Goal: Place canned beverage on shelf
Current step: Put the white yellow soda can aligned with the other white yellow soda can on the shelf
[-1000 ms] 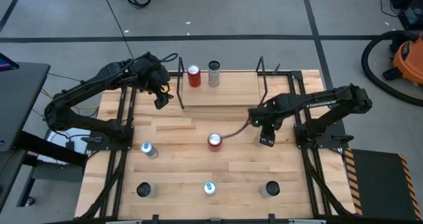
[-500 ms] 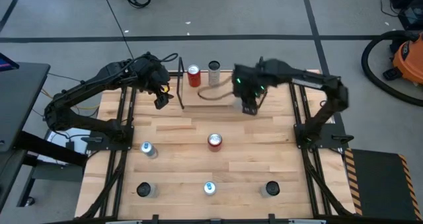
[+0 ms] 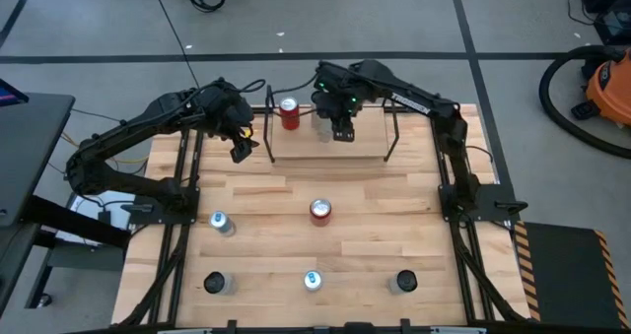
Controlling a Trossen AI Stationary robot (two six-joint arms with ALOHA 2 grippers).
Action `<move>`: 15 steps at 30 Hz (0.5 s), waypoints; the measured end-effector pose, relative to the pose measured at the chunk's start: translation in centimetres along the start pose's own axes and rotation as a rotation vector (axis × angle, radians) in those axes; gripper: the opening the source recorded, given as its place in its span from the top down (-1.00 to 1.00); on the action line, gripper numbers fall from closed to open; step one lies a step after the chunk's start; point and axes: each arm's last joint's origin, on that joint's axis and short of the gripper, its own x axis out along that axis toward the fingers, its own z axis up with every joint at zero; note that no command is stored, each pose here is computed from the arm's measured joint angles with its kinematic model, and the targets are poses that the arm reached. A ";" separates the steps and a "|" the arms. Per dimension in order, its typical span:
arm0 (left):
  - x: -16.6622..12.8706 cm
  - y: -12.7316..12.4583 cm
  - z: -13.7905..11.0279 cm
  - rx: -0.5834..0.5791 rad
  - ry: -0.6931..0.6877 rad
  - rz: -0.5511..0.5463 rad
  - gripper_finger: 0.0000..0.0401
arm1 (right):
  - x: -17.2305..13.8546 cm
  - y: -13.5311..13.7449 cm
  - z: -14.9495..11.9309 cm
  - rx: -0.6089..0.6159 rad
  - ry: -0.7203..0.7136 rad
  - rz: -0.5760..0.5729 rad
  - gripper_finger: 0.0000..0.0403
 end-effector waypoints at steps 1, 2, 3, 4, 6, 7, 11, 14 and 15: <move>0.0 0.0 0.0 0.000 0.000 0.000 -0.55 | 0.2 -0.2 0.0 0.003 0.008 0.002 -0.35; 0.0 0.0 0.0 0.000 0.001 0.000 -0.55 | 0.5 -0.2 -0.1 0.004 0.023 0.007 -0.35; 0.0 0.0 0.0 0.000 0.000 0.000 -0.55 | 0.7 -0.2 -0.1 0.004 0.036 0.011 -0.35; 0.0 0.0 0.0 0.000 0.000 0.000 -0.55 | 0.8 -0.3 -0.1 0.004 0.042 0.010 -0.35; 0.0 0.0 0.0 0.000 0.001 0.000 -0.55 | 0.8 -0.3 -0.1 -0.008 0.043 0.013 -0.35; 0.0 0.0 0.0 0.001 0.000 0.000 -0.55 | 0.8 -0.2 -0.1 -0.016 0.037 0.013 -0.35; 0.0 0.0 0.0 0.001 0.001 0.000 -0.55 | 0.7 0.0 0.6 -0.049 -0.021 0.001 -0.35; 0.0 0.0 0.0 0.000 0.001 0.000 -0.55 | 0.7 0.0 0.9 -0.050 -0.047 -0.005 -0.35; 0.0 0.0 0.0 0.001 0.001 0.000 -0.55 | 0.7 0.0 0.9 -0.050 -0.047 -0.005 -0.35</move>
